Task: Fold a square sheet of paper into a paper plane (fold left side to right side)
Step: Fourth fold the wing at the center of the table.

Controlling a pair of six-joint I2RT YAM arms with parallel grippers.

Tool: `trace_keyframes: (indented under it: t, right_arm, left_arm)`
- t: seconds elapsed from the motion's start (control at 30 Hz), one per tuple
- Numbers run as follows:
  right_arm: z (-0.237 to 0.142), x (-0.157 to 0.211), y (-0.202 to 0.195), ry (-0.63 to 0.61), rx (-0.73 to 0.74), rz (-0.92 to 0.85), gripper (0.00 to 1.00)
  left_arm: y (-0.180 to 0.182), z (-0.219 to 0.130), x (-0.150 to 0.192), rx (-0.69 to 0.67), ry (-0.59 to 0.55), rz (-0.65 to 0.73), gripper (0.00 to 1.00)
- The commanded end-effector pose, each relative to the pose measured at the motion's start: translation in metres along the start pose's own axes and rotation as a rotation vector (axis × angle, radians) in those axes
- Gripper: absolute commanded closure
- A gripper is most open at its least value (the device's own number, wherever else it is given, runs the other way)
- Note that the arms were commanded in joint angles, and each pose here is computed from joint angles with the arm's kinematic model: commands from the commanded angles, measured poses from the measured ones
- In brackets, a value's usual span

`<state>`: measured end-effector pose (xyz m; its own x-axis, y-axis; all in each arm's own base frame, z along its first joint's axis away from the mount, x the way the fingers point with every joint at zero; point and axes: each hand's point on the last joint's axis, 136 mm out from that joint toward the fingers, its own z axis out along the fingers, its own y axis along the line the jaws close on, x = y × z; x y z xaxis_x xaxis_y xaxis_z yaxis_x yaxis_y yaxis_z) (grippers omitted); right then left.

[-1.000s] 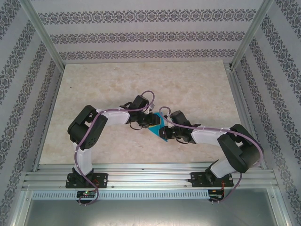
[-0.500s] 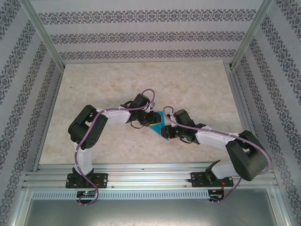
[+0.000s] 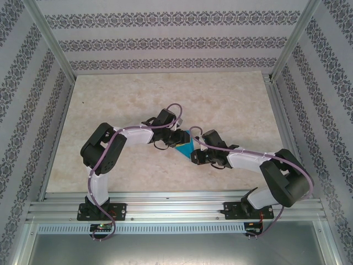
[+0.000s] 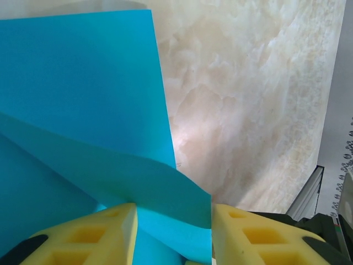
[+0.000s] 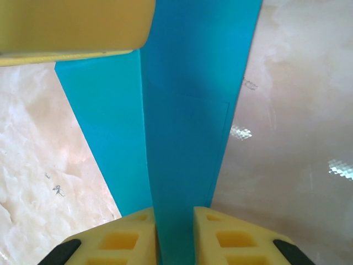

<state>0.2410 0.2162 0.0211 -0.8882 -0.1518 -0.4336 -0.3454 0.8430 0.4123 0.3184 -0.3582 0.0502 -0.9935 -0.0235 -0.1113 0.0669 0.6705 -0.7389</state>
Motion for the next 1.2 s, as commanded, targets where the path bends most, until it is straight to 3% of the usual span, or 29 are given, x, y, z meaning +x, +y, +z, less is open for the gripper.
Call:
trace_keyframes:
  t: [0.0, 0.3, 0.7, 0.93, 1.17]
  right_arm:
    - [0.002, 0.002, 0.003, -0.007, -0.021, -0.001, 0.76]
    - [-0.009, -0.005, 0.012, -0.036, -0.051, 0.007, 0.73]
    - [-0.001, 0.003, 0.006, -0.003, -0.034, 0.025, 0.79]
    - [0.003, 0.008, 0.005, 0.009, -0.048, 0.044, 0.9]
    - [0.006, 0.017, 0.002, 0.021, -0.071, 0.086, 0.91]
  left_arm:
    - [-0.003, 0.006, -0.002, -0.005, -0.002, 0.004, 0.59]
    - [-0.002, 0.006, -0.002, -0.01, 0.001, 0.005, 0.59]
    - [-0.004, 0.006, -0.002, -0.008, 0.002, 0.006, 0.58]
    - [-0.007, 0.006, -0.004, -0.004, 0.0, 0.012, 0.58]
    - [-0.008, 0.008, -0.008, -0.01, -0.001, 0.018, 0.57]
